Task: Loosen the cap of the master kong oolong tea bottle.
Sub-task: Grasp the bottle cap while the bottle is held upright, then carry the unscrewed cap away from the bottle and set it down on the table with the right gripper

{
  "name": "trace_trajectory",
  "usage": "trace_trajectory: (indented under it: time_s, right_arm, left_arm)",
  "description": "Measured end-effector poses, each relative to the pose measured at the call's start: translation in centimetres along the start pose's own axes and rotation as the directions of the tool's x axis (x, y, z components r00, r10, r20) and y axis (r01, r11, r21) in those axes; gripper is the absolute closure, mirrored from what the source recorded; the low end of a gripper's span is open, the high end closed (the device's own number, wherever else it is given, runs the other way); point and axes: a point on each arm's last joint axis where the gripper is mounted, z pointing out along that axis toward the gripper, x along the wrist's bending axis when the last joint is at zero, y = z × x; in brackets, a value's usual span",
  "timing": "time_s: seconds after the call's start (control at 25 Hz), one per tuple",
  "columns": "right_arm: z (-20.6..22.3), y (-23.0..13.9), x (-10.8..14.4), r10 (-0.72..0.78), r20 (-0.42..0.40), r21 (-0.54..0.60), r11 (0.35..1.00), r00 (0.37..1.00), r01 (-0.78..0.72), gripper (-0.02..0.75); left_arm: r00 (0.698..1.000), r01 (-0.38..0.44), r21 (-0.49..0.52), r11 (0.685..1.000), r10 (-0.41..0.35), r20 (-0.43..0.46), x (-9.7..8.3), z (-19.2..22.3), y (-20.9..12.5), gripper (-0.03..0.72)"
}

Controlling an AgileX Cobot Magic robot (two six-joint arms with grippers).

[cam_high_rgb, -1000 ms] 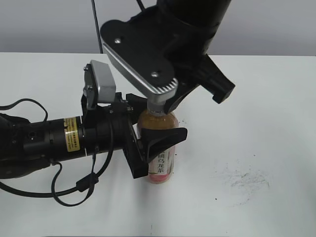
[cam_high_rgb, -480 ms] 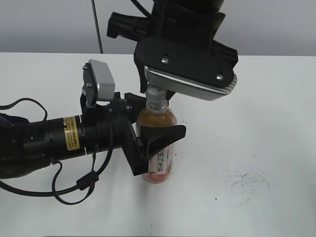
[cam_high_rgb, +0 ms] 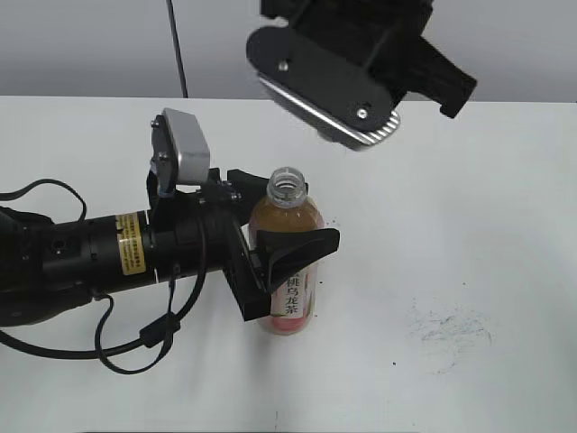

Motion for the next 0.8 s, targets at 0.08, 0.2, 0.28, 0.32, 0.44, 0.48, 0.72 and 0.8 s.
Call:
trace_trajectory:
  time_s: [0.08, 0.2, 0.28, 0.32, 0.44, 0.48, 0.72, 0.8]
  right_arm:
    - [0.1, -1.5, 0.7, 0.215, -0.014, 0.049, 0.975, 0.976, -0.215, 0.461]
    - [0.5, -4.5, 2.5, 0.552, -0.01, 0.084, 0.832, 0.834, -0.549, 0.461]
    - [1.5, -6.6, 3.9, 0.751, -0.021, 0.081, 0.659, 0.66, -0.748, 0.461]
    - [2.3, -7.6, 4.8, 0.822, -0.036, 0.084, 0.569, 0.569, -0.818, 0.461]
    - [5.8, -9.4, 7.4, 0.956, -0.116, 0.129, 0.283, 0.269, -0.95, 0.462]
    - [7.2, -9.7, 8.3, 0.975, -0.143, 0.162, 0.193, 0.171, -0.968, 0.462]
    - [14.8, -7.6, 12.2, 0.94, -0.254, 0.391, -0.114, -0.226, -0.913, 0.463]
    - [16.8, -6.6, 13.3, 0.911, -0.266, 0.468, -0.162, -0.313, -0.869, 0.463]
  left_arm:
    - [1.0, 0.0, 0.0, 1.0, 0.0, 0.0, 0.0, 0.0, 0.0, 0.241]
    - [1.0, 0.0, 0.0, 1.0, 0.0, 0.0, 0.0, 0.0, 0.0, 0.241]
    - [1.0, 0.0, 0.0, 1.0, 0.0, 0.0, 0.0, 0.0, 0.0, 0.241]
    - [1.0, 0.0, 0.0, 1.0, 0.0, 0.0, 0.0, 0.0, 0.0, 0.241]
    - [1.0, 0.0, 0.0, 1.0, 0.0, 0.0, 0.0, 0.0, 0.0, 0.241]
    - [1.0, 0.0, 0.0, 1.0, 0.0, 0.0, 0.0, 0.0, 0.0, 0.241]
    - [1.0, 0.0, 0.0, 1.0, 0.0, 0.0, 0.0, 0.0, 0.0, 0.241]
    - [1.0, 0.0, -0.001, 1.0, 0.0, 0.0, 0.0, 0.0, 0.0, 0.241]
